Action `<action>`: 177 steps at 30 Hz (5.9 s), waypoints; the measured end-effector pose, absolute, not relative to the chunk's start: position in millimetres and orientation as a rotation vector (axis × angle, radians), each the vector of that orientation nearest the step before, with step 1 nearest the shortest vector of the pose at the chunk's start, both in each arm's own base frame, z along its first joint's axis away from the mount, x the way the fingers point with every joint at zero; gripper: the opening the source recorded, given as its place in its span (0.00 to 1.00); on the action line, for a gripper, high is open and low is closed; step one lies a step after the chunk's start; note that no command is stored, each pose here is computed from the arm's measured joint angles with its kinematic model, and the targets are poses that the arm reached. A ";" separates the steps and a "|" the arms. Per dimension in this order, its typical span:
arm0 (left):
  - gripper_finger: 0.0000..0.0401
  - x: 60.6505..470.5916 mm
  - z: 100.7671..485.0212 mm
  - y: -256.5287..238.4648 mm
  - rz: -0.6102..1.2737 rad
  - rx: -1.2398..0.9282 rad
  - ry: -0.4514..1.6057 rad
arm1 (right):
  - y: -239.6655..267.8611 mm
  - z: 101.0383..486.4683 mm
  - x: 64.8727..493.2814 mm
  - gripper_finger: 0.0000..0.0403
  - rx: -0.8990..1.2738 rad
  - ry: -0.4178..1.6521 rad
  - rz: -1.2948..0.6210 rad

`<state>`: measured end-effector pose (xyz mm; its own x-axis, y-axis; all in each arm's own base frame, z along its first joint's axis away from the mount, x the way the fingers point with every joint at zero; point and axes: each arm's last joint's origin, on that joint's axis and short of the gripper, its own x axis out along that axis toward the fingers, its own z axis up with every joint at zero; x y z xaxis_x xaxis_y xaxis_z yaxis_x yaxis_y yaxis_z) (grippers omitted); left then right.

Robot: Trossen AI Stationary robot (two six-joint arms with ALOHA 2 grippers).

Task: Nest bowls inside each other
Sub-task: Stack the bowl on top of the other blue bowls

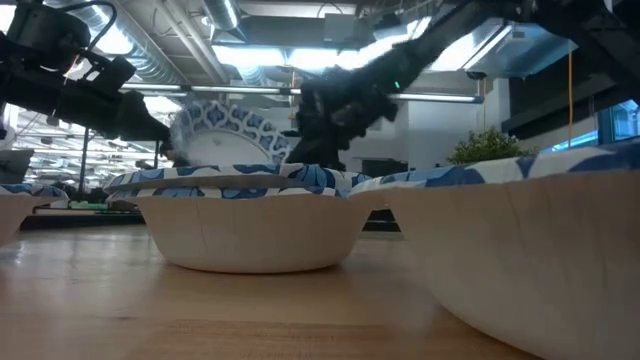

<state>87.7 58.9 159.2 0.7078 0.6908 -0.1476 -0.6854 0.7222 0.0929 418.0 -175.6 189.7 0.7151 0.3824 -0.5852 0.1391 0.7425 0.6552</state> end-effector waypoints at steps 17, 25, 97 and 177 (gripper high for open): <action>0.21 87.7 159.3 59.0 0.765 0.032 0.176 | -152.2 223.0 407.6 0.00 0.620 0.924 0.228; 0.21 87.7 159.3 58.9 0.764 0.032 0.176 | -147.7 221.4 390.3 0.00 0.869 1.038 0.364; 0.21 87.7 159.3 58.9 0.764 0.031 0.176 | -23.5 172.5 434.2 0.10 0.871 1.280 0.500; 0.21 87.7 159.3 58.9 0.765 0.032 0.176 | -94.0 291.4 455.6 0.54 0.183 0.790 0.294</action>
